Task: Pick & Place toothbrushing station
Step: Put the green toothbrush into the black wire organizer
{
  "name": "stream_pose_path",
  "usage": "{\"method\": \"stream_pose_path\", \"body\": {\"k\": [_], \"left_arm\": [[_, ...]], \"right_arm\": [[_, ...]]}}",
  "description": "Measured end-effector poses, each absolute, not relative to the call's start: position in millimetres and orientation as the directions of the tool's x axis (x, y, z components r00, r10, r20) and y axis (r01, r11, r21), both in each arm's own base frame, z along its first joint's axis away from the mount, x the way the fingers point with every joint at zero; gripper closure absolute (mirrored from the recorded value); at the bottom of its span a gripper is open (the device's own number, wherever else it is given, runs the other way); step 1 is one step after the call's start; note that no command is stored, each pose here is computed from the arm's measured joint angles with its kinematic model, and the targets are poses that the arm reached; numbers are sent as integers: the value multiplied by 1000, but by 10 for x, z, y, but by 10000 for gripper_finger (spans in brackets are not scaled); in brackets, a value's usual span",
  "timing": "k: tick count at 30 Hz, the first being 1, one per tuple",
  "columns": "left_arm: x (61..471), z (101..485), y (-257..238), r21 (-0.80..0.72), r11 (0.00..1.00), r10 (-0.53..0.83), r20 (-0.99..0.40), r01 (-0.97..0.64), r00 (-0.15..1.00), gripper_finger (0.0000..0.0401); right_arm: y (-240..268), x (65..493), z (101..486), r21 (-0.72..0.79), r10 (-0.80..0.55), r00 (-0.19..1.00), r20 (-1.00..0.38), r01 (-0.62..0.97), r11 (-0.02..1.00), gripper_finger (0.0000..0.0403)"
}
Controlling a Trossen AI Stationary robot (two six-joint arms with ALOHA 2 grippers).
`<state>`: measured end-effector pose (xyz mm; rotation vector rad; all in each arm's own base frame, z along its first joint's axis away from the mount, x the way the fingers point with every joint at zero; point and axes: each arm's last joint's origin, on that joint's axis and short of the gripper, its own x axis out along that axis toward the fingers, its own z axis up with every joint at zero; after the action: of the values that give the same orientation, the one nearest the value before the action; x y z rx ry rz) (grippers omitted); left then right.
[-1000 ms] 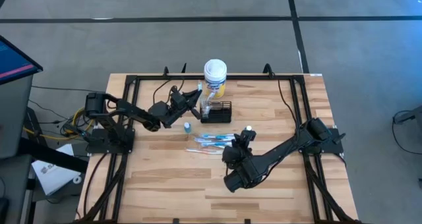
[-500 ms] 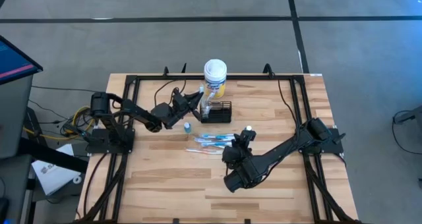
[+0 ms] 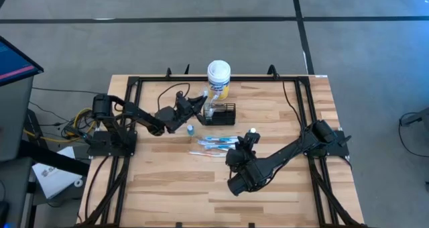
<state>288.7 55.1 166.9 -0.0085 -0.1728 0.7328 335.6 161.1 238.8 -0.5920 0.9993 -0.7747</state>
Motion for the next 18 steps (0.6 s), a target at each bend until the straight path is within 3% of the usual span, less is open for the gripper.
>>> {"method": "stream_pose_path", "body": {"k": [18], "left_arm": [[2929,1457,547,-104,744,668,108,-660,736,387]], "right_arm": [[1613,3358,2387,-743,-795,323,-513,297,600,276]]}}
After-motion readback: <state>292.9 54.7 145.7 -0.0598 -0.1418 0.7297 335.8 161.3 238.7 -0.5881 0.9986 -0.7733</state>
